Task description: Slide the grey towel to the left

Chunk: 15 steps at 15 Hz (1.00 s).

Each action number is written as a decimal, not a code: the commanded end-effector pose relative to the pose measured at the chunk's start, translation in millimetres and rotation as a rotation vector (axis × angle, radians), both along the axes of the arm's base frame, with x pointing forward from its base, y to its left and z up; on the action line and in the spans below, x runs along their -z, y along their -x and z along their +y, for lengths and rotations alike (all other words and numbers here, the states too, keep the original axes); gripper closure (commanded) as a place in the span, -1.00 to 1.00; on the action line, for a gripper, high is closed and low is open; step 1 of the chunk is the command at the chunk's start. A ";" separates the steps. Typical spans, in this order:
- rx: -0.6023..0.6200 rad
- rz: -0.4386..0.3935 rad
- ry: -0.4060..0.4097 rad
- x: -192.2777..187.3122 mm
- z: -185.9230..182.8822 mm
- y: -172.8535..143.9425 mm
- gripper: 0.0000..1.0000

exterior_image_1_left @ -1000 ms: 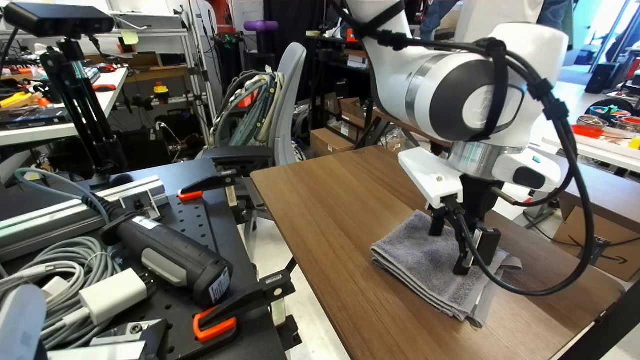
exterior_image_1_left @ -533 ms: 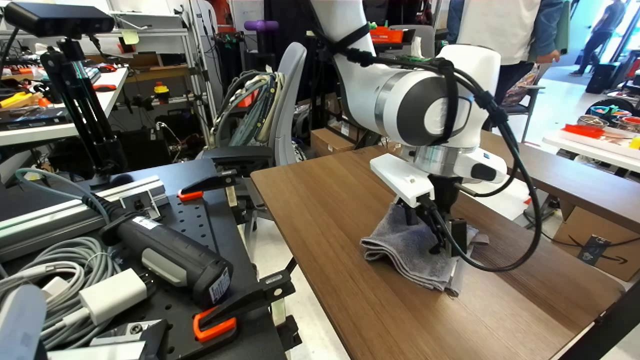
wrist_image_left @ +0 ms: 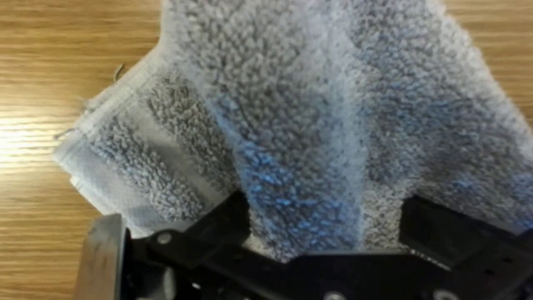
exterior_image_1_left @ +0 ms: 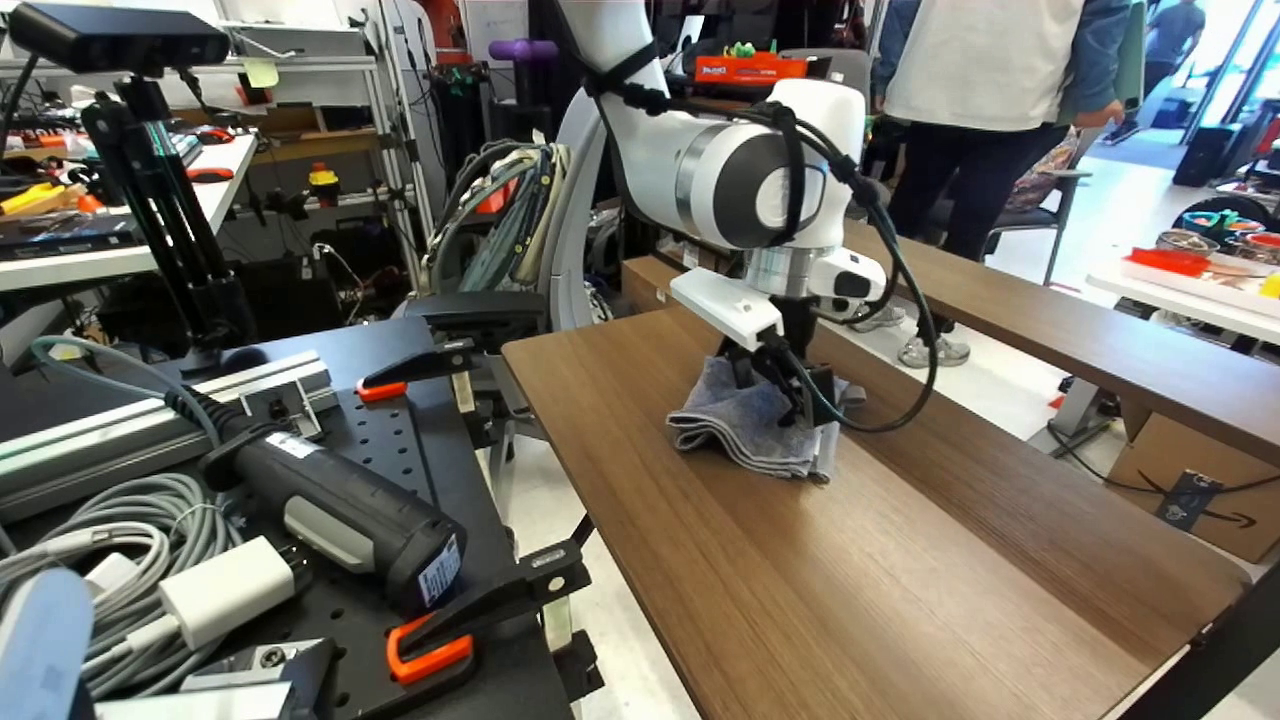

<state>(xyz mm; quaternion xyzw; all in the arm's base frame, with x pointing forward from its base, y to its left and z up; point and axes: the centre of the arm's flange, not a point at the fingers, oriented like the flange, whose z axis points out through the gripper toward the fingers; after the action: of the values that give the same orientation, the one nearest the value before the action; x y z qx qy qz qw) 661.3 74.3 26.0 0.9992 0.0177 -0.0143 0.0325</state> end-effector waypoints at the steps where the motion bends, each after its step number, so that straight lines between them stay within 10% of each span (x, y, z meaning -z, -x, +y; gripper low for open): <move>1: -0.090 0.019 -0.008 2.5 51.9 4.3 -1.00; 13: -0.084 -0.051 -0.023 -109.8 76.6 53.0 -1.00; 15: -0.085 -0.038 -0.037 -88.5 80.2 20.5 -1.00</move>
<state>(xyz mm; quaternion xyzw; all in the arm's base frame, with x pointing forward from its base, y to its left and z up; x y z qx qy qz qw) 640.8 154.5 114.8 0.9981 0.0597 0.0066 0.0150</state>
